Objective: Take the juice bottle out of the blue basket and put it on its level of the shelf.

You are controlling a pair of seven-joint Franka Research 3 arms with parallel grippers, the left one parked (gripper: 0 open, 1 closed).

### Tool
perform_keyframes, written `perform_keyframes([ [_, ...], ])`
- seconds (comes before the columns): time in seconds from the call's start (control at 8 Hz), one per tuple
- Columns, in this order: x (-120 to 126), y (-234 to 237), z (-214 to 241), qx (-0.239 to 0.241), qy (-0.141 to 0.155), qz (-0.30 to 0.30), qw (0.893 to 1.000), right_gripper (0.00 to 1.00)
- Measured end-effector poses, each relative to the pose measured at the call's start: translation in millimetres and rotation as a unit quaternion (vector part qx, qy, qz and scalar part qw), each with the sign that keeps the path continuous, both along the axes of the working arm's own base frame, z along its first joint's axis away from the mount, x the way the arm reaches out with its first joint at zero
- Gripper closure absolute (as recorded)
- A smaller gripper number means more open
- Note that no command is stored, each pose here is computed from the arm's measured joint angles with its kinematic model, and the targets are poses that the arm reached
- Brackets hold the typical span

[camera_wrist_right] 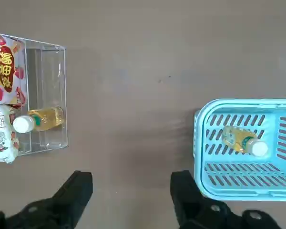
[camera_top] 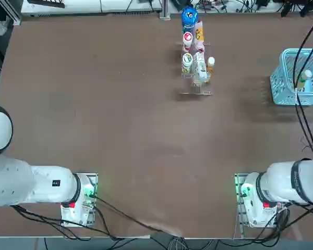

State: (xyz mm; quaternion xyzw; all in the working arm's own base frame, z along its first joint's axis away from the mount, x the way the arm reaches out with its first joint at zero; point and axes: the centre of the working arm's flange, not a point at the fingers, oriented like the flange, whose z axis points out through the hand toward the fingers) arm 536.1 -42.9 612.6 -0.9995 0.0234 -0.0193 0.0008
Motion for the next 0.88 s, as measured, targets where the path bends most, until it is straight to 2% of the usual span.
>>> perform_keyframes([
  [0.38,1.2,0.2,0.6,0.000,-0.004,0.000,1.000,0.00],
  [0.62,9.4,-8.4,-2.2,-0.003,-0.022,-0.006,1.000,0.00],
  [0.88,16.8,-51.5,-24.8,-0.007,-0.009,-0.027,1.000,0.00],
])
